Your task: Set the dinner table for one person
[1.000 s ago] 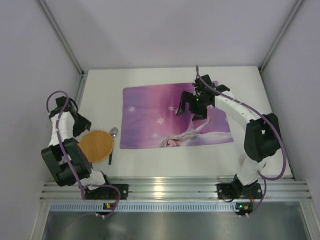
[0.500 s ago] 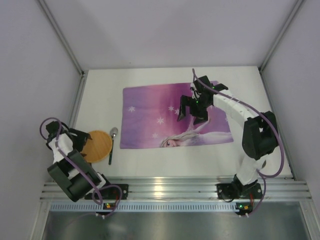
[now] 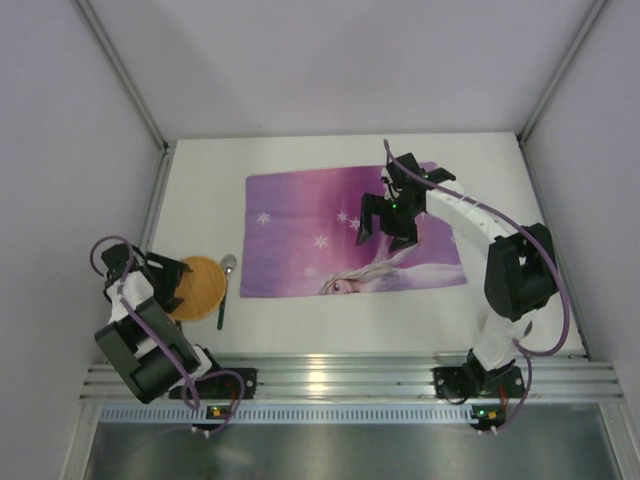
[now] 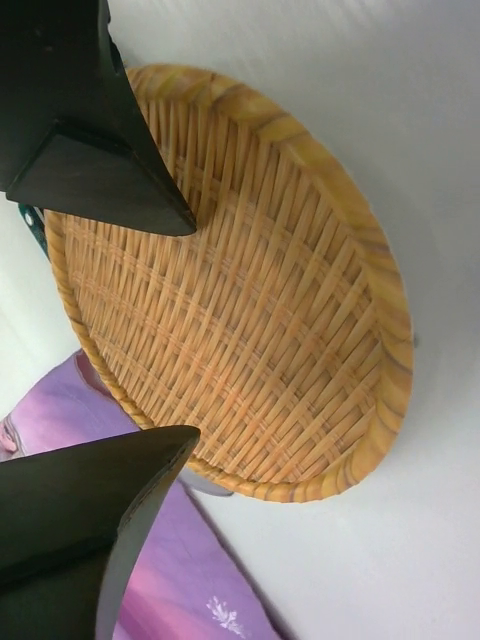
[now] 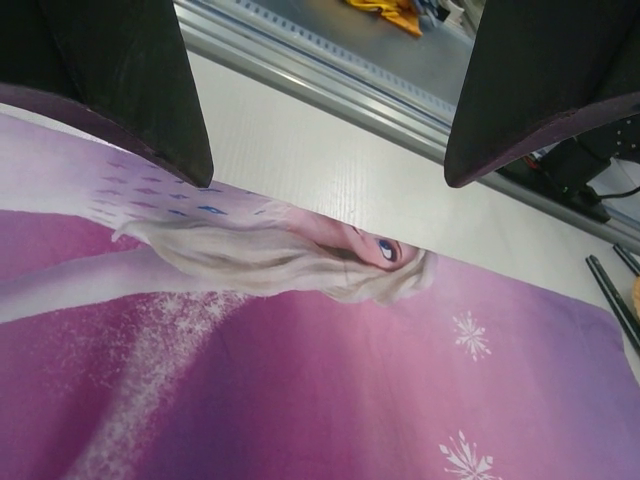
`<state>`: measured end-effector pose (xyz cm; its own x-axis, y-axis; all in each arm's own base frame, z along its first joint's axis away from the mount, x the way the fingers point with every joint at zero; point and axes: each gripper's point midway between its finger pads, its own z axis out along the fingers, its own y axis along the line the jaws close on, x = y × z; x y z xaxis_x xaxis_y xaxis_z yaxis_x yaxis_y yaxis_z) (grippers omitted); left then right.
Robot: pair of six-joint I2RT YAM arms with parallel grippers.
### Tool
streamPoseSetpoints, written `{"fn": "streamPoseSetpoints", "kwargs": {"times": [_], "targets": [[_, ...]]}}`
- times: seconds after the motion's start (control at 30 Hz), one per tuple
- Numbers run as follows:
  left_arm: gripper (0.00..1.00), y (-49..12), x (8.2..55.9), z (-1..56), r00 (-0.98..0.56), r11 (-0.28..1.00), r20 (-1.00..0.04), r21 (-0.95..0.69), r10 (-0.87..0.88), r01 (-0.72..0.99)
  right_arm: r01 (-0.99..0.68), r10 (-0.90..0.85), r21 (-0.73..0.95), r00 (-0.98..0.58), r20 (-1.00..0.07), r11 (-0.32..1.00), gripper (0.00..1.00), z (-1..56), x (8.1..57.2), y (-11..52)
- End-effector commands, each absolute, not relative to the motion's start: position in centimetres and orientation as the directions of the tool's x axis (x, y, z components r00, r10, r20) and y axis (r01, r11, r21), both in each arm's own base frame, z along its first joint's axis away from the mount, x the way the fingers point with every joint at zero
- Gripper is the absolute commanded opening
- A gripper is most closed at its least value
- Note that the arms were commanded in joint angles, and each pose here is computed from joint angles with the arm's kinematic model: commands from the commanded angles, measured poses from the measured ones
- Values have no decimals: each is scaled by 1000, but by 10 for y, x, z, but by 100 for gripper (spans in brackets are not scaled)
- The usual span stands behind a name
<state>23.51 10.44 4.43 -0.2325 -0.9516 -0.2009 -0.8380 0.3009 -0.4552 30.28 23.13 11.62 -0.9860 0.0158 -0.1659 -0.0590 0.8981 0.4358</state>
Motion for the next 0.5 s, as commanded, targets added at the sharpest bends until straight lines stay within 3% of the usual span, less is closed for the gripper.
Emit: {"fn": "streamPoseSetpoints", "kwargs": {"times": [0.0,0.27,0.47], "targets": [[83,102,257,32,-263,354,-252,-461,-931,-814,-77,9,427,-981,-195,901,100,131,293,230],[84,63,307,12,-346,424,-252,-418,-904,-803,-87,6,400,-974,-227,912,100,132,292,221],[84,66,382,17,-362,449,-275,-414,-891,-792,-85,1,374,-975,-222,924,100,120,286,208]]}}
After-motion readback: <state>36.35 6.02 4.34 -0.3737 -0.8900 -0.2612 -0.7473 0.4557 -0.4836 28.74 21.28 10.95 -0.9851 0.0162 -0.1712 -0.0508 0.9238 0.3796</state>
